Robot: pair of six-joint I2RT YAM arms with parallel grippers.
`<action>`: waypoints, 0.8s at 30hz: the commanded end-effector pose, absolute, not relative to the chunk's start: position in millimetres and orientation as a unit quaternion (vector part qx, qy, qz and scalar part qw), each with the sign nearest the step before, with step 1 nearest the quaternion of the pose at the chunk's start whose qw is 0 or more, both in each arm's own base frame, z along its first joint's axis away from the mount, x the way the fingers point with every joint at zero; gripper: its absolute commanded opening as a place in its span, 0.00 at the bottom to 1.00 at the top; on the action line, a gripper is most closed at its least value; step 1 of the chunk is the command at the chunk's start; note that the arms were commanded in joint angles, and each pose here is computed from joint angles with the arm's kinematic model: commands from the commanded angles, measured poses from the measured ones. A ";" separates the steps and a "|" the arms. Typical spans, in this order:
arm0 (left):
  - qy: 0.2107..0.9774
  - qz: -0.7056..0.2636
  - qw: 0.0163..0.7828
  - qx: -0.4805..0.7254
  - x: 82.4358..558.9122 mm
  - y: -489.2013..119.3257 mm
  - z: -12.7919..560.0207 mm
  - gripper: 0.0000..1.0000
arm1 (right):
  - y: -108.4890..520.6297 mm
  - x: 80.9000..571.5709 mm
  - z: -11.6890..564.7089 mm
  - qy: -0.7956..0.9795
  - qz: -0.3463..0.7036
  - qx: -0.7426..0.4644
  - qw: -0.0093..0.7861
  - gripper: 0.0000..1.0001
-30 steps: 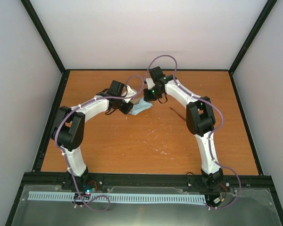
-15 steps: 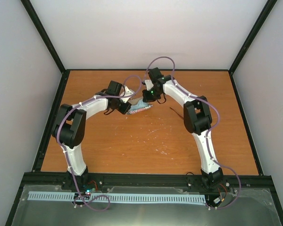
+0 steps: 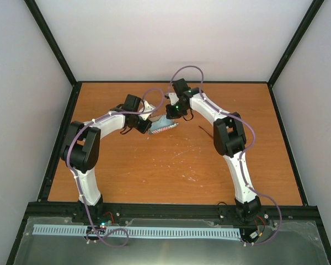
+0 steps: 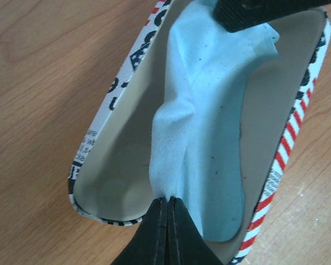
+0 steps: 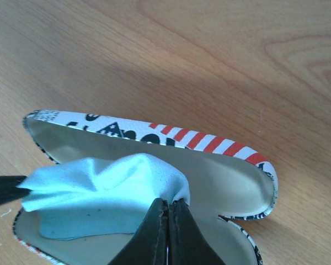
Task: Organize the sunglasses
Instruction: Place the glasses cleaning cloth in the sunglasses case.
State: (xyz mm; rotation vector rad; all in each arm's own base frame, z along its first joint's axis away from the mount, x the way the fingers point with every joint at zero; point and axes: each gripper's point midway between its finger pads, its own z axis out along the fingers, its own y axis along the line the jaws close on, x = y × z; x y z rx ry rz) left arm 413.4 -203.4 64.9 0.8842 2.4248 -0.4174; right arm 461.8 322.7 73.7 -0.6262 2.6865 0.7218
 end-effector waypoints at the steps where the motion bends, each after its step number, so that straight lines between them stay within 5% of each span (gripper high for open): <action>1: 0.889 -0.148 0.280 0.332 432.3 -197.3 70.5 0.01 | 324.7 458.7 57.3 0.935 0.239 -0.228 0.130 0.03; 24: 0.890 -0.149 0.280 0.328 445.8 -197.1 68.9 0.01 | 311.2 480.7 66.8 0.936 0.225 -0.205 0.177 0.03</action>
